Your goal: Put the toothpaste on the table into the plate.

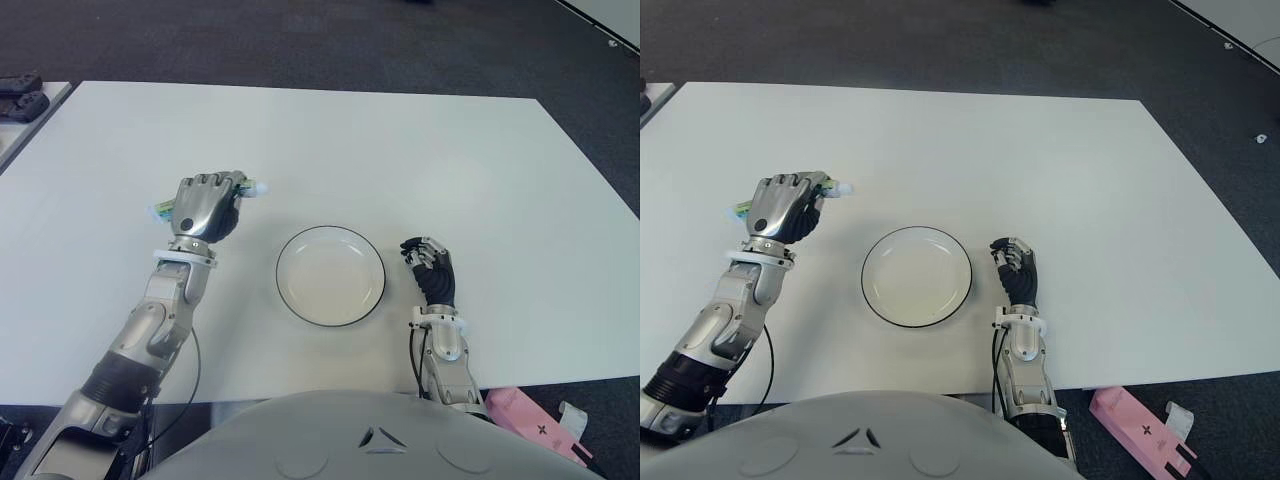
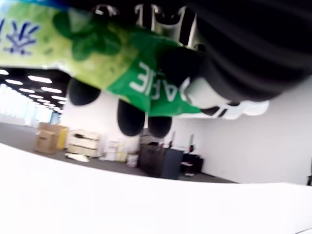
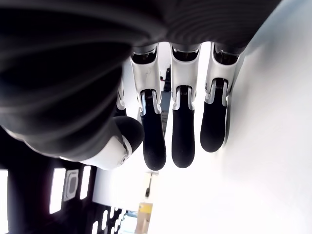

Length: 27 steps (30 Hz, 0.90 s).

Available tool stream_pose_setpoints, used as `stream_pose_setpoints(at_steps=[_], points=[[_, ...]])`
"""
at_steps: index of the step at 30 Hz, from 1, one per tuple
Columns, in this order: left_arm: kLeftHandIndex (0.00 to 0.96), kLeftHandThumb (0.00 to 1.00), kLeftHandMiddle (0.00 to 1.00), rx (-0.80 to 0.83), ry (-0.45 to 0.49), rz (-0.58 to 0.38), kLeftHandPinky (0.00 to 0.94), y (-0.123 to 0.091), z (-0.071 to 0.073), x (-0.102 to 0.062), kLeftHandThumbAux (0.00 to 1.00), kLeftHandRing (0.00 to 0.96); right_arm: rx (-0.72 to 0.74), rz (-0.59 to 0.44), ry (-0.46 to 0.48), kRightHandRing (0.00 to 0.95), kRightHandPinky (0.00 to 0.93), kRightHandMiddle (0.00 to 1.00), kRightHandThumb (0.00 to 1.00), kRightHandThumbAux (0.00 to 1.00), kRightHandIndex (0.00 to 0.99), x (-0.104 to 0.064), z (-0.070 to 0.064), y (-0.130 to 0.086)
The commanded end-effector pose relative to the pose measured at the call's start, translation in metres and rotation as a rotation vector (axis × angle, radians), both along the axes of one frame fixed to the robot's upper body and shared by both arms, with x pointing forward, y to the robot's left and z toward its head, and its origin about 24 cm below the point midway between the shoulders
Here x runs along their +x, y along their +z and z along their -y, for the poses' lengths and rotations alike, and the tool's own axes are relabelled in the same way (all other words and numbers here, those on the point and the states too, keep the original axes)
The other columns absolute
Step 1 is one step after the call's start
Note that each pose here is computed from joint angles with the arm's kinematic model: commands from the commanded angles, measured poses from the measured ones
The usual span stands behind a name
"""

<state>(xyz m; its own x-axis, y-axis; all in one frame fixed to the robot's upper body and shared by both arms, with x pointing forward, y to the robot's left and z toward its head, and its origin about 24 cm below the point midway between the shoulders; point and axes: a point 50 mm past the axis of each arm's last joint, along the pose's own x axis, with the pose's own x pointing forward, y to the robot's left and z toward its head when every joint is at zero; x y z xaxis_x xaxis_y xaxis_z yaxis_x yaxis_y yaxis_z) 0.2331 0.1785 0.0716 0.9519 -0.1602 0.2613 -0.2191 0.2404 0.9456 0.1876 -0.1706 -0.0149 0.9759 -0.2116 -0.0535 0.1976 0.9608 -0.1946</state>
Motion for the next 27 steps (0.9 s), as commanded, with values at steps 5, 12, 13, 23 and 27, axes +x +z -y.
stream_pose_setpoints(at_steps=[5,12,13,23,27], points=[[0.406,0.856,0.546,-0.075,-0.138,0.063,0.865,0.017,0.015,-0.007,0.665,0.885,-0.002,-0.031,0.004,0.44,0.433,0.462,0.694,0.74,0.418,0.0,-0.002,-0.003],[0.404,0.856,0.543,-0.047,-0.219,0.093,0.859,0.026,0.024,-0.012,0.665,0.881,-0.009,-0.039,0.001,0.44,0.435,0.463,0.694,0.74,0.419,0.001,-0.003,-0.003],[0.404,0.856,0.543,-0.039,-0.234,0.091,0.858,0.027,0.026,-0.013,0.665,0.88,-0.01,-0.037,0.001,0.44,0.436,0.463,0.694,0.74,0.419,0.001,-0.003,-0.003],[0.404,0.856,0.545,-0.02,-0.425,0.049,0.857,0.03,0.049,-0.017,0.665,0.877,-0.011,-0.037,-0.001,0.449,0.445,0.466,0.695,0.739,0.419,0.002,-0.004,-0.004],[0.404,0.855,0.548,-0.067,-0.485,-0.03,0.855,0.027,0.058,-0.018,0.666,0.873,-0.015,-0.035,0.0,0.454,0.444,0.471,0.697,0.739,0.42,0.001,-0.004,-0.004]])
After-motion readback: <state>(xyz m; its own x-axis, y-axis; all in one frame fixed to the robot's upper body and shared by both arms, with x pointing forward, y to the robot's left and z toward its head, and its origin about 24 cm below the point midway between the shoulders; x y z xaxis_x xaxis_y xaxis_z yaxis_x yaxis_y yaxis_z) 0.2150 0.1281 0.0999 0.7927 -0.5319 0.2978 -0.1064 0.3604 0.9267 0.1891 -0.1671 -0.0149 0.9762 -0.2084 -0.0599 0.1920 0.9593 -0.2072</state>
